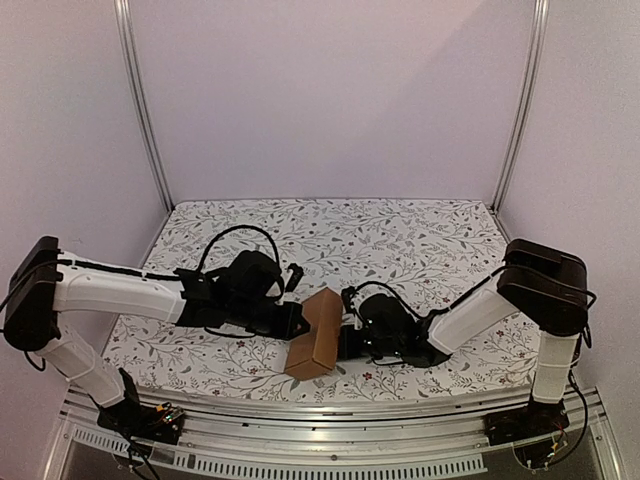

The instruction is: Fold the paper box

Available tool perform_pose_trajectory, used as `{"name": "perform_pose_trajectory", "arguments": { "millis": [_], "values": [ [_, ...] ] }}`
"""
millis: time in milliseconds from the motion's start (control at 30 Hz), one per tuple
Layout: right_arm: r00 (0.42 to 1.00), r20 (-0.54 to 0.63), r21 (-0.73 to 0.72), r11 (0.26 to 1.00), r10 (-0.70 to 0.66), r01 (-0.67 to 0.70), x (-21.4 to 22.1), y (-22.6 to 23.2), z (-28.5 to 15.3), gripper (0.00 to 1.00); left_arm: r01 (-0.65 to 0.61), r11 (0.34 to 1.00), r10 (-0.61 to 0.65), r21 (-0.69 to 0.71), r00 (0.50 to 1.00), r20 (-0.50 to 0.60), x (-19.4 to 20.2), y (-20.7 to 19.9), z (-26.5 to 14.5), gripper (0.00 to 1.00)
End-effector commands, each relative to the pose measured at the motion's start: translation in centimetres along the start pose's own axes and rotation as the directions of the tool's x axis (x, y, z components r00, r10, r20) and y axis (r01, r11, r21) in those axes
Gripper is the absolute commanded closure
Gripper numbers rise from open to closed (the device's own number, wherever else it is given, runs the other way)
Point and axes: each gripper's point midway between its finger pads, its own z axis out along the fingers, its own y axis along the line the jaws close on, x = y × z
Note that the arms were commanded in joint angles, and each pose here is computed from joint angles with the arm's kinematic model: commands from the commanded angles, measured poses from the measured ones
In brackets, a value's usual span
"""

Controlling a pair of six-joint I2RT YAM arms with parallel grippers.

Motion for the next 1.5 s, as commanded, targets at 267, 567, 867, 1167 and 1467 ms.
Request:
{"name": "perform_pose_trajectory", "arguments": {
  "millis": [267,567,867,1167,1467],
  "values": [
    [0.977,-0.110,0.356,0.910,-0.183,0.211,1.2,-7.8,-5.7,1.00,-0.025,0.999,0.024,-0.022,0.999,-0.021,0.4,-0.2,0.7,1.00],
    [0.951,-0.090,0.405,0.862,-0.296,0.307,-2.4,-6.2,-9.5,0.96,-0.029,0.977,0.039,-0.214,0.998,0.041,-1.0,3.1,-1.6,1.00],
    [0.930,-0.098,0.351,0.862,-0.355,0.366,-4.5,-3.1,-11.6,0.91,-0.008,0.933,0.037,-0.358,0.997,0.072,-1.2,6.0,-3.5,0.78],
    [0.898,-0.036,0.357,0.834,-0.439,0.421,-7.6,-0.9,-15.6,0.34,0.003,0.925,0.058,-0.381,0.987,0.149,-2.5,6.3,-6.1,0.46],
    [0.878,0.053,0.444,0.799,-0.475,0.406,-10.9,-0.4,-20.9,0.01,-0.033,0.903,0.141,-0.429,0.965,0.222,-5.7,4.9,-11.5,0.00]
  ]
}}
